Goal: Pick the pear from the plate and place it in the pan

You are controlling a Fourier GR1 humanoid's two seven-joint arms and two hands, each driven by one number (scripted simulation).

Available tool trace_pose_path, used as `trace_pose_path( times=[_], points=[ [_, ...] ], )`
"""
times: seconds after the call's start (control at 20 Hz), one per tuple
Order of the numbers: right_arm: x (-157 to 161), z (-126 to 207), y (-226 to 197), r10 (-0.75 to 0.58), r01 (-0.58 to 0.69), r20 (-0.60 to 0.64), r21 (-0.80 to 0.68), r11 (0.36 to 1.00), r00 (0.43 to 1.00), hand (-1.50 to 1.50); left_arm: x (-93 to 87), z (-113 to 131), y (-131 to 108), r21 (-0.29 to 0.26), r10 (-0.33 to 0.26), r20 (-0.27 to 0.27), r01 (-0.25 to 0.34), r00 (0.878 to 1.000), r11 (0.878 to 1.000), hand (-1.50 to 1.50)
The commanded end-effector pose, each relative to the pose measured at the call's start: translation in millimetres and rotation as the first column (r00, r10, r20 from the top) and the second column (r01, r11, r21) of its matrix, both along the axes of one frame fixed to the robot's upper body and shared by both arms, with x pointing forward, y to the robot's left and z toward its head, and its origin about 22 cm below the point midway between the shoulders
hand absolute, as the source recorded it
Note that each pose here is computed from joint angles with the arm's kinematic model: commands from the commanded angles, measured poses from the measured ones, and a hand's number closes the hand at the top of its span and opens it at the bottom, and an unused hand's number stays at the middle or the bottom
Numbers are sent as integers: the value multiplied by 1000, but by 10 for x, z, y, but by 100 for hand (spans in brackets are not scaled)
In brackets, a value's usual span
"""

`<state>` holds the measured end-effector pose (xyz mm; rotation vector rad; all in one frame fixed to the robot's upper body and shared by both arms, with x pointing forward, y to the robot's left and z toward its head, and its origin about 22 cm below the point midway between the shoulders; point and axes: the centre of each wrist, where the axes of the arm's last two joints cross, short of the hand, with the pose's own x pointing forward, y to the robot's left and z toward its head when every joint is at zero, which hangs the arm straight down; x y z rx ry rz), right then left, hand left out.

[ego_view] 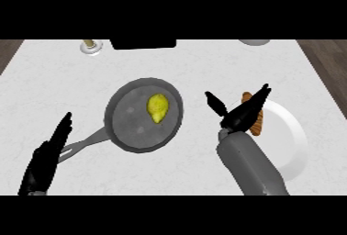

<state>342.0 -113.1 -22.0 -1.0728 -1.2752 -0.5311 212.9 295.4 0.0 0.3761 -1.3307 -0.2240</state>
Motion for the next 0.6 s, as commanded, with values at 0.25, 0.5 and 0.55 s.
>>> trace_pose_path(
  times=[0.25, 0.5, 0.55],
  points=[
    [-994, -354, -142, -21, 21, 41, 10, 1000, 999, -150, -133, -24, -4, 3, 22, 7, -22, 1000, 1000, 0],
    [-1642, -257, -145, -12, 11, 58, 17, 1000, 998, -150, -100, 53, 167, 1, 37, 8, -37, 999, 999, 0],
    [-1787, -218, -178, -25, 24, 52, 12, 1000, 998, -150, -109, 53, 49, -12, 36, 9, -36, 999, 999, 0]
  ],
)
